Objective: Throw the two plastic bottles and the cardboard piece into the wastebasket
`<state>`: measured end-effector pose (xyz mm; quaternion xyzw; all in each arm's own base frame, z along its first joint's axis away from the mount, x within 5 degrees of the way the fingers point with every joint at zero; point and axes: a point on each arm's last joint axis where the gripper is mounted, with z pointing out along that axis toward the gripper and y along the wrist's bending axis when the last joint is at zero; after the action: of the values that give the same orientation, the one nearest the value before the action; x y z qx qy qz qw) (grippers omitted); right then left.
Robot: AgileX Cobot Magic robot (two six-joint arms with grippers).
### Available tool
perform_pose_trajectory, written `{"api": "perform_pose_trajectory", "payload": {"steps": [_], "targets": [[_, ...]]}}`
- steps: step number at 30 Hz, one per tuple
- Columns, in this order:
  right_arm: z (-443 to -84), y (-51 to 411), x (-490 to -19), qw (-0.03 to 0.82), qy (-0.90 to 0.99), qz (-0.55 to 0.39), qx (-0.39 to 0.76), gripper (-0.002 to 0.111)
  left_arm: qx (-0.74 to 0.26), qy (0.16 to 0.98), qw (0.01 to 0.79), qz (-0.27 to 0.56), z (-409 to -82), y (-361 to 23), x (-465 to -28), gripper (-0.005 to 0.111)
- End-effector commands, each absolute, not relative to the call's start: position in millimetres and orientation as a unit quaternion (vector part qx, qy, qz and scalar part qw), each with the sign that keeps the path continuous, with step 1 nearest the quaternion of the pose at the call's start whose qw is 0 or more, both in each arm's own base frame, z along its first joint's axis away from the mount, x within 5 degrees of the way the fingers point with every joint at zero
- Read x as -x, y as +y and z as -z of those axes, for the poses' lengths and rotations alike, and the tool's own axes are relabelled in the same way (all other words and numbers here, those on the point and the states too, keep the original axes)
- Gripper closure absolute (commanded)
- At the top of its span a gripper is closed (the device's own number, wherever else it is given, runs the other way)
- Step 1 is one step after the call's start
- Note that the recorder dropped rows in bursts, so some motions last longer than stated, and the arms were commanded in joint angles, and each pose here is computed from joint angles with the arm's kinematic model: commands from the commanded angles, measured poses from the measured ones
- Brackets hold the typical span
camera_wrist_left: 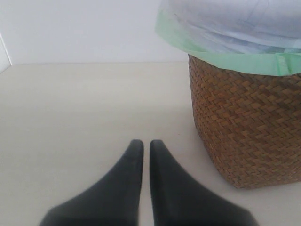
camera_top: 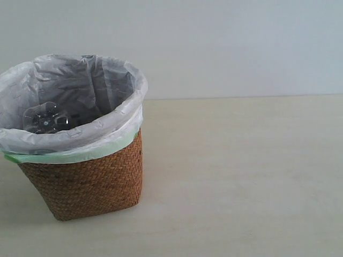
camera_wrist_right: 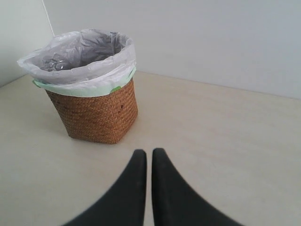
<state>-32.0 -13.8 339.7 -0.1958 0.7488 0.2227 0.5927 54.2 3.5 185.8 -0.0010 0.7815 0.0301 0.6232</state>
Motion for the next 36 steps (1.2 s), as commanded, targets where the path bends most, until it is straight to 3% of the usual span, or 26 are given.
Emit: {"api": "perform_pose_trajectory", "payload": {"steps": [1,7,17,24,36], "targets": [[-341.0,-13.5,33.8,0.599,0.748,-0.218,0.187,0.108,0.000,0.780,0.626,-0.026,-185.6,2.9,-54.2,0.102],[-344.6,-9.5,34.4,0.629,0.745,-0.175,0.139,0.108,0.000,0.780,0.626,-0.026,-185.6,2.9,-54.2,0.102],[-346.9,3.6,6.8,0.758,0.637,-0.137,0.027,0.108,0.000,0.780,0.626,-0.026,-185.6,2.9,-54.2,0.102],[-306.0,5.6,-24.3,0.767,0.629,-0.125,-0.021,0.108,0.000,0.780,0.626,-0.026,-185.6,2.9,-54.2,0.102],[-243.2,3.8,-48.4,0.731,0.681,-0.031,0.028,0.108,0.000,0.780,0.626,-0.026,-185.6,2.9,-54.2,0.102]]}}
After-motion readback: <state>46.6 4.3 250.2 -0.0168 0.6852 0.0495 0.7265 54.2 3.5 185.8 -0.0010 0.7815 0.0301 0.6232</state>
